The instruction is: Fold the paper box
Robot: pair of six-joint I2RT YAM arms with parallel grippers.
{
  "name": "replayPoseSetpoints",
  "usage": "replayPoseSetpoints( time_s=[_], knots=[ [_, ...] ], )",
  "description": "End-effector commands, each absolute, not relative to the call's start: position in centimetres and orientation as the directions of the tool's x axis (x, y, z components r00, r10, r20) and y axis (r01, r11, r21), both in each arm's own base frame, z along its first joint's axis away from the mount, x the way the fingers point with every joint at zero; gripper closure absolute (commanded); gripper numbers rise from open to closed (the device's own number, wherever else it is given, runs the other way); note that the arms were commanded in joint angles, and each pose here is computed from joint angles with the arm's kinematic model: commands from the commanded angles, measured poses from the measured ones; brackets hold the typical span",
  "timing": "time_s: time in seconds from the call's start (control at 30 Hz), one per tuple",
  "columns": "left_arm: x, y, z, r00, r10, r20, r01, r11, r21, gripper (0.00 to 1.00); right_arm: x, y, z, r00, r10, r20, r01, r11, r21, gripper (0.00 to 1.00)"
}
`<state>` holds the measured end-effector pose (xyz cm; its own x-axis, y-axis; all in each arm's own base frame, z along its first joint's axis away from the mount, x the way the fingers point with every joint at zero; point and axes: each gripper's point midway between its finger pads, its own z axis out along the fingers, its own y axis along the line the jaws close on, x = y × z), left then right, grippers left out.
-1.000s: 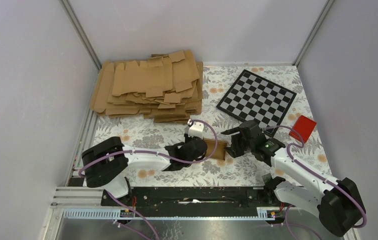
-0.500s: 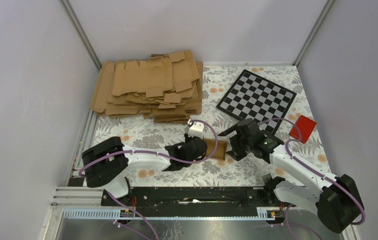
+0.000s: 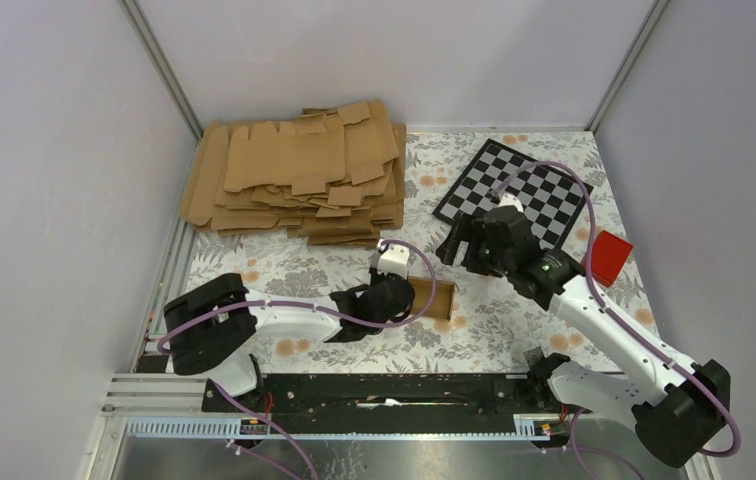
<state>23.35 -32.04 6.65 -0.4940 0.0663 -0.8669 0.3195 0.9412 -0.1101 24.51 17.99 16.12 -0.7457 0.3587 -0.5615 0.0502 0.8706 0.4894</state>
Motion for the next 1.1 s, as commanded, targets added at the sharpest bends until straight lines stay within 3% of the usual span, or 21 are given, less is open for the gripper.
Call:
replayPoseSetpoints(
  time_s=[0.0,0.2,0.3,0.5,0.7,0.93,1.07],
  knots=[
    [23.4,-33.2,7.3,-0.470,0.060,-0.881,0.349,0.929,-0.123,1.00,26.1,18.7,18.8,-0.687,0.109,-0.718,-0.229,0.906,0.357,0.13],
    [23.0,-33.4,6.7,-0.469,0.078,-0.880,0.363,0.925,-0.111,1.00,25.6,23.3,17.6,-0.750,-0.031,-0.661,-0.419,0.796,0.438,0.37],
    [23.0,-33.3,6.5,-0.471,0.083,-0.878,0.365,0.925,-0.108,1.00,24.6,24.1,15.9,-0.768,-0.093,-0.633,-0.467,0.758,0.455,0.43],
    [22.7,-33.5,5.9,-0.482,0.100,-0.871,0.379,0.919,-0.105,1.00,22.2,24.3,13.5,-0.778,-0.179,-0.602,-0.534,0.693,0.485,0.42],
    [22.2,-33.4,5.0,-0.502,0.111,-0.858,0.388,0.915,-0.109,1.00,21.1,23.1,10.3,-0.816,-0.199,-0.543,-0.493,0.730,0.473,0.45],
    [21.8,-33.4,4.7,-0.517,0.112,-0.849,0.396,0.910,-0.121,1.00,20.9,22.7,9.4,-0.818,-0.212,-0.534,-0.490,0.743,0.455,0.55],
    [21.5,-33.4,5.5,-0.533,0.119,-0.838,0.399,0.909,-0.125,0.89,20.9,22.4,9.0,-0.820,-0.214,-0.532,-0.485,0.754,0.444,0.57]
  ],
)
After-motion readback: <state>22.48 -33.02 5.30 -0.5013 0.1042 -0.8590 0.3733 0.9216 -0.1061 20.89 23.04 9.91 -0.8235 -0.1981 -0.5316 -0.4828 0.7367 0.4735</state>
